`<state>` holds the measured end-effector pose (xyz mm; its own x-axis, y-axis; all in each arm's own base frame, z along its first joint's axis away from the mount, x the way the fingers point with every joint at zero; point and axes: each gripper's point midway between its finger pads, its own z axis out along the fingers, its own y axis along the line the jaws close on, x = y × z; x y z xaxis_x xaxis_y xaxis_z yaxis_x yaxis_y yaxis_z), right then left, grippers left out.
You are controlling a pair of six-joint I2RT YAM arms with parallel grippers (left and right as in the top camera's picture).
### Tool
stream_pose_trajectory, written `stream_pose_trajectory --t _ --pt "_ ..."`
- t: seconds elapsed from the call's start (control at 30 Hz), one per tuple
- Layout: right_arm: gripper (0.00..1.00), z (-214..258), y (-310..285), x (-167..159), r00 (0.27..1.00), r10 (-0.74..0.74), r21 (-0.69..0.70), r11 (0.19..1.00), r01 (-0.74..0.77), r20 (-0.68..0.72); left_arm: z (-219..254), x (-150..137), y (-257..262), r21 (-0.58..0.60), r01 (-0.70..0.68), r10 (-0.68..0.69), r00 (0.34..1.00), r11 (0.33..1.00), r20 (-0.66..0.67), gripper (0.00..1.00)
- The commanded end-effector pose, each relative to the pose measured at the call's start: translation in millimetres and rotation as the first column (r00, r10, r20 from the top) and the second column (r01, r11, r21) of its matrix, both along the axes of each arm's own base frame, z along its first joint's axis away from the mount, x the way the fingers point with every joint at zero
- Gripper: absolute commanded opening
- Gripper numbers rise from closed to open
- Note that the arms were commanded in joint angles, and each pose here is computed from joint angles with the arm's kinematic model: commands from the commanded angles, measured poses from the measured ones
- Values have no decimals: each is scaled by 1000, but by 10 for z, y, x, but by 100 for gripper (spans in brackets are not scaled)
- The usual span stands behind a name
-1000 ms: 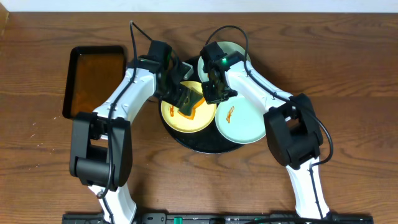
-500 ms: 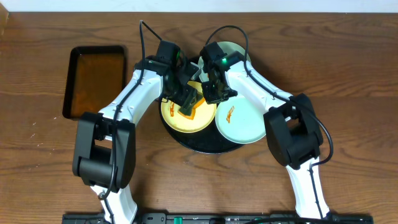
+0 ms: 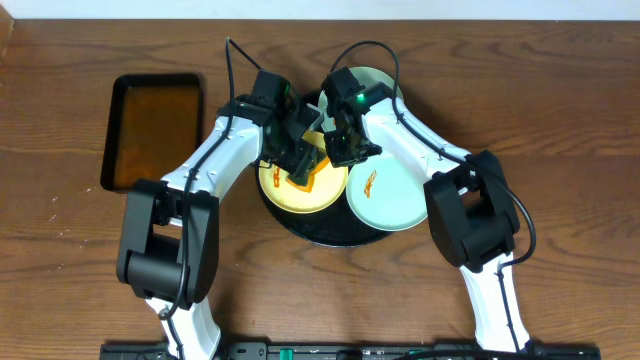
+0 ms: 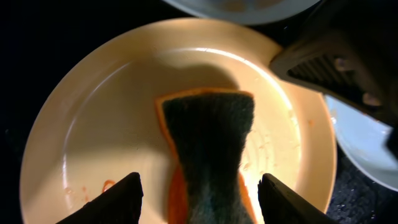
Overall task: Clean dirty plates on tray and stack at the side
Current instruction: 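Press the sponge onto the yellow plate with the left gripper, then wipe the sponge across the yellow plate while the right gripper holds it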
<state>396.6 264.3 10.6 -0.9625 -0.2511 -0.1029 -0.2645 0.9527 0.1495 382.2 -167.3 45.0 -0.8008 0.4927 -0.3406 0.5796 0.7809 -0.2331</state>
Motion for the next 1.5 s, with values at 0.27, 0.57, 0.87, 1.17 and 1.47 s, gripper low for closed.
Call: stream_pose_trajectory --t 0.27,0.57,0.87,1.17,1.47 --pt "3 -83 37 -37 1000 20 -11 1000 -20 -12 -73 -96 -65 -37 7 -8 999 999 -37 61" --pt "3 -83 36 -39 1000 20 -11 1000 -20 -13 -204 -190 -37 -32 6 -8 998 999 -56 61" --pt "2 -83 35 -39 1000 20 -12 1000 -20 -13 -179 -102 -63 -43 8 -8 1000 999 -17 59" --pt "2 -85 35 -40 1000 20 -12 1000 -20 -13 -186 -85 -69 -45 8 -9 1000 999 -8 52" --pt "2 -85 35 -40 1000 20 -12 1000 -20 -13 -261 -151 -48 -41 7 -8 1000 999 -23 52"
